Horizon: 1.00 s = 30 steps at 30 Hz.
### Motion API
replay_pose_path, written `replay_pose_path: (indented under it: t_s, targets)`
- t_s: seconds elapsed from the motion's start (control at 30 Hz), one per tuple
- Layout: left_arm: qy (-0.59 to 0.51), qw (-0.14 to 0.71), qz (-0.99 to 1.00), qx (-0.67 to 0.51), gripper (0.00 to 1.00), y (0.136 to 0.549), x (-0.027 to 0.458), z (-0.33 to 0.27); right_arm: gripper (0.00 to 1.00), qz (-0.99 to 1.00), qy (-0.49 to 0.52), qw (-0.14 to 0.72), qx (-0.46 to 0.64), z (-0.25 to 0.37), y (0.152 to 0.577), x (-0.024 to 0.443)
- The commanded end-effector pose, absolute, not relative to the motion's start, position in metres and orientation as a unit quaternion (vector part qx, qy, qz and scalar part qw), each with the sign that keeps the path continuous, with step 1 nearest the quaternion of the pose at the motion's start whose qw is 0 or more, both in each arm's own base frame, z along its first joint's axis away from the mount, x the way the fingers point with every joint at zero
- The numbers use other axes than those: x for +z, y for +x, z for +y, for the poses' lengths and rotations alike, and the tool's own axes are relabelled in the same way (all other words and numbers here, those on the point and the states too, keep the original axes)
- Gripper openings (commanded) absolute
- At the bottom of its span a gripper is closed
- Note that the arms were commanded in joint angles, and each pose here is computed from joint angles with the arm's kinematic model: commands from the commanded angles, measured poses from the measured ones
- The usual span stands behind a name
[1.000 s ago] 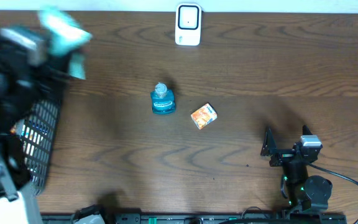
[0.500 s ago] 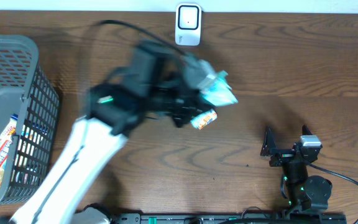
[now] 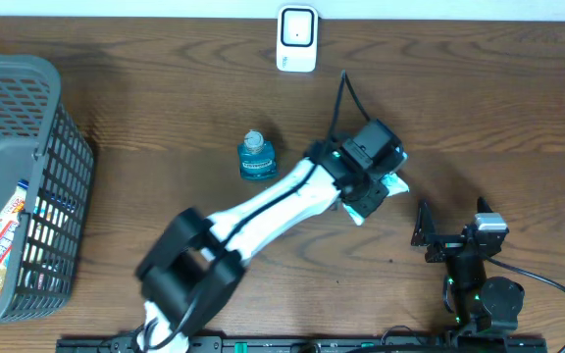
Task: Scan the item barcode
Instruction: 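Carry the green wipes pack toward the scanner and lower it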
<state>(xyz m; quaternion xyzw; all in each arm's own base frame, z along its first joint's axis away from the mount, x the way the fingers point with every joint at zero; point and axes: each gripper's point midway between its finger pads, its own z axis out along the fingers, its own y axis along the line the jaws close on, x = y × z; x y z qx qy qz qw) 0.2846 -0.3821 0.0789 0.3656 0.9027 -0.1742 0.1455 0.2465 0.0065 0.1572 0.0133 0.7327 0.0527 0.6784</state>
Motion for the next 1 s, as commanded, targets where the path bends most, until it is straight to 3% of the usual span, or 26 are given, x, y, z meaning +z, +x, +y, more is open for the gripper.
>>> replay_pose_path:
  t_s: [0.0,0.2,0.33,0.5,0.53,0.63,0.77,0.97]
  targets:
    - [0.203,0.132,0.957,-0.158,0.36,0.301,0.053,-0.378,0.99,0.733,0.014,0.678,0.058,0.008,0.246,0.157]
    - [0.139,0.171,0.972,-0.082,0.36,0.324,0.037,-0.354,0.99,0.733,0.014,0.678,0.058,0.008,0.246,0.157]
    - [0.124,0.200,0.971,-0.050,0.49,0.340,0.039,-0.340,0.99,0.733,0.014,0.678,0.058,0.008,0.246,0.157]
    - [0.097,0.202,0.974,-0.043,0.51,0.358,0.039,-0.321,0.99,0.733,0.014,0.678,0.058,0.008,0.246,0.157]
    - [0.094,0.203,0.974,-0.042,0.56,0.361,0.040,-0.318,0.99,0.733,0.014,0.678,0.058,0.008,0.246,0.157]
    - [0.084,0.213,0.972,-0.049,0.85,0.368,0.052,-0.314,0.99,0.733,0.014,0.678,0.058,0.008,0.246,0.157]
    - [0.126,0.256,0.953,-0.100,0.98,0.372,0.115,-0.328,0.99,0.733,0.014,0.678,0.058,0.008,0.246,0.157]
    - [0.163,0.397,0.886,-0.178,0.98,0.363,0.276,-0.323,0.99,0.733,0.014,0.678,0.058,0.008,0.246,0.157]
